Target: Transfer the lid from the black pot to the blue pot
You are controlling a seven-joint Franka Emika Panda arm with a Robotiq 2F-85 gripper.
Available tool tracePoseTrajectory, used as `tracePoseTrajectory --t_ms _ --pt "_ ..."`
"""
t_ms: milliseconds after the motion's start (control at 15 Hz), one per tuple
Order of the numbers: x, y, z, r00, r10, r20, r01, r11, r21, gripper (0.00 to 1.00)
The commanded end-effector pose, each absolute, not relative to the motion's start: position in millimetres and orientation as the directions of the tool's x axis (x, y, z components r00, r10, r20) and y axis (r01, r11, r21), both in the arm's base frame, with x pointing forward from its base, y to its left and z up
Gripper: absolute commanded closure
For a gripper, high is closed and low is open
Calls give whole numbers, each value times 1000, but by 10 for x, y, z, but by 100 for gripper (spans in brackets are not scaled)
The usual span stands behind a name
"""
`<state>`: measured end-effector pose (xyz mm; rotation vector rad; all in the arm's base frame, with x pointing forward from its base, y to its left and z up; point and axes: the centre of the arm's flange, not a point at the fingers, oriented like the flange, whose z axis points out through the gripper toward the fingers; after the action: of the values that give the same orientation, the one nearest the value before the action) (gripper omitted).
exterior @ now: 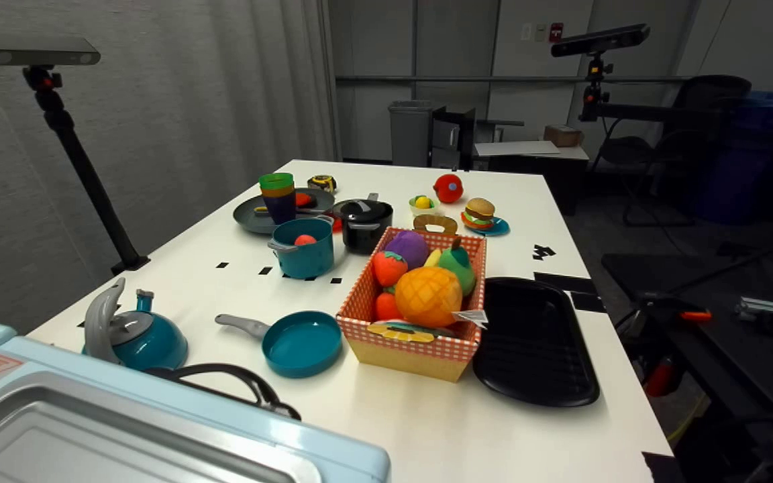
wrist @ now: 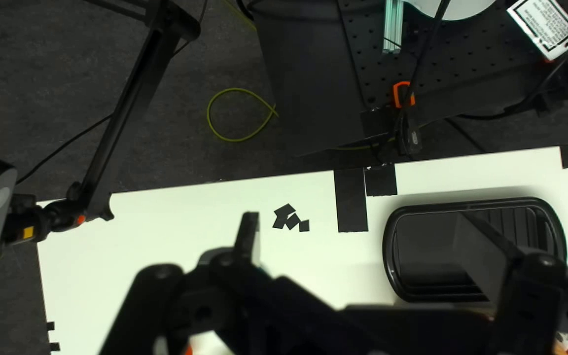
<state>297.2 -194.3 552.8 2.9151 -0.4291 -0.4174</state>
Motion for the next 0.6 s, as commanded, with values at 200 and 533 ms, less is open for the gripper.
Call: tracePoseTrajectory --t_ms 200,533 --pt "2977 -1940 5520 916 -330 -229 -285 -936 208 0" --pt "2992 -1941 5516 911 -363 -197 -322 -923 213 0"
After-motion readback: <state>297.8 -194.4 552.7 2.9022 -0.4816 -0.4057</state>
